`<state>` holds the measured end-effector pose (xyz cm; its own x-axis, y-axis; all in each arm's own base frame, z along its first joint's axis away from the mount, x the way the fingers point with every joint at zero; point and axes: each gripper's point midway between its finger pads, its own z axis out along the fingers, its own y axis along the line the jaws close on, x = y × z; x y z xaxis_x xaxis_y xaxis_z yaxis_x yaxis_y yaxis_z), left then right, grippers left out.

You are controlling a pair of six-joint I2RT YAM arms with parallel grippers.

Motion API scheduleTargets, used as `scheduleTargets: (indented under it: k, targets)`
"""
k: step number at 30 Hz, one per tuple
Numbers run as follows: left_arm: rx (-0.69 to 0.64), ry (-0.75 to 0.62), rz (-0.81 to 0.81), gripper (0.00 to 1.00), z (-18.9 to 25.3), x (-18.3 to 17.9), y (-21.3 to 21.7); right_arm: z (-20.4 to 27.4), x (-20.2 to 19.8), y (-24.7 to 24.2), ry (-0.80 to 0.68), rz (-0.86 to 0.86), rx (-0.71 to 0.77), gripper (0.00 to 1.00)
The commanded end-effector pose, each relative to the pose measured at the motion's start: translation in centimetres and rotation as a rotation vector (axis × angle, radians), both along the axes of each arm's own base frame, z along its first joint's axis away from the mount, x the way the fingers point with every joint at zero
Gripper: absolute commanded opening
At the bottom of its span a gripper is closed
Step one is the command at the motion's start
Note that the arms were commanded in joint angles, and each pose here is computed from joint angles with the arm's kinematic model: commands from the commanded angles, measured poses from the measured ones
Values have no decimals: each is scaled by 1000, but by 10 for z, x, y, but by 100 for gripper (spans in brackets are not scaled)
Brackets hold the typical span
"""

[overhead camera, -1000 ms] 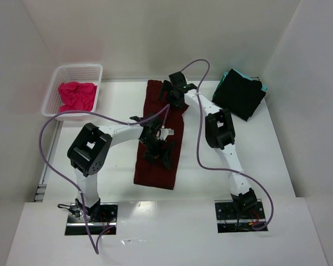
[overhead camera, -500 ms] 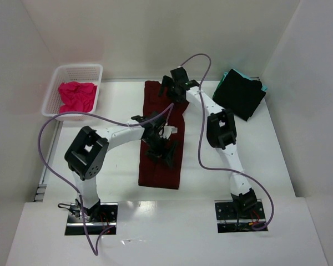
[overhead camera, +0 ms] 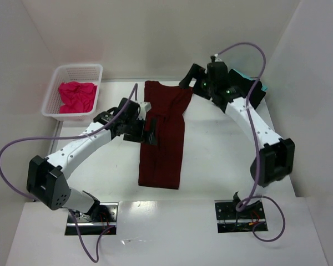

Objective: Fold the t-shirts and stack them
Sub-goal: Grab the bottom of the folded rectangular tshirt with both arms

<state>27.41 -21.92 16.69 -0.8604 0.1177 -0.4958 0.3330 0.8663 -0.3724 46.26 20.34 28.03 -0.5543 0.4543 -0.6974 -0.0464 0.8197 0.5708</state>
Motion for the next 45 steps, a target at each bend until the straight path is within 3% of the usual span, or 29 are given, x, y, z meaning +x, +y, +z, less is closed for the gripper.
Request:
scheduleTargets:
  k: [1,10,18,31,45]
  targets:
    - [73,130,68,100,-36,-23,14,-80,-43,5,185,20,-17,99]
    - [76,253,125,100,-66,-54,23,-183,-195,52,512,138,-39,98]
    - [48,312,114,100,-72,-77,22,-213,-282,62,672,197,-88,93]
    - [34,422,156,100,-88,-107,27,-241,-356,72,810,275,-117,76]
    - [48,450,170,100,-95,-110,28,-254,-342,65,768,187,-138,55]
